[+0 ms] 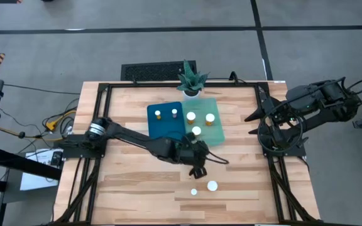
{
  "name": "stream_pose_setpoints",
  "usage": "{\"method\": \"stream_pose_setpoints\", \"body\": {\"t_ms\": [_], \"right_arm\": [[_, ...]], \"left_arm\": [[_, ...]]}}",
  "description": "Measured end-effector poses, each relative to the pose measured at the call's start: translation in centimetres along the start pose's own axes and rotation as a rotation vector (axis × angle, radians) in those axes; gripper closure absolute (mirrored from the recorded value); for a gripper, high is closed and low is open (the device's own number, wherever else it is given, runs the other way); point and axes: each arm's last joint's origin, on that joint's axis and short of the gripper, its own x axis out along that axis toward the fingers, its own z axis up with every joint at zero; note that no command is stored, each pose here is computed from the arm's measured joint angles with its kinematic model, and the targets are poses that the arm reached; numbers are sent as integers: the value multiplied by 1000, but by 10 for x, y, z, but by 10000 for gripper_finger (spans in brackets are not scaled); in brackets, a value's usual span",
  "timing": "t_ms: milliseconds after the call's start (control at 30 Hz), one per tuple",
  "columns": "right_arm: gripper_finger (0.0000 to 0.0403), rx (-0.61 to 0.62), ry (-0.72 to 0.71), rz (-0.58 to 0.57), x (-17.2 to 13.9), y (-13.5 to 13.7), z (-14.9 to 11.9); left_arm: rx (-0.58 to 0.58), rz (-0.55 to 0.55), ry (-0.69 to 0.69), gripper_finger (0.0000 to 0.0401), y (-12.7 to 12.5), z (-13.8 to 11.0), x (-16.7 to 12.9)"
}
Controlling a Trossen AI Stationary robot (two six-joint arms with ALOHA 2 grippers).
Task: Pick and place medicine bottles into bin by pill shape (circle, oval)
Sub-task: Put the small green tablet bottle into the blue bin
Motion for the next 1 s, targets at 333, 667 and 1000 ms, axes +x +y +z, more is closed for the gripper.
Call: {"method": "stream_pose_setpoints", "body": {"t_ms": [333,667,1000], "right_arm": [[165,-20,-1,-1,0,0,0],[165,-20,-1,-2,0,0,0],[165,4,-9,-38,0,-5,1]], "left_arm": [[-21,384,43,286,56,-4,-99],[-172,469,99,286,104,-92,-85],[-235,376,152,286,161,-122,-37]]}}
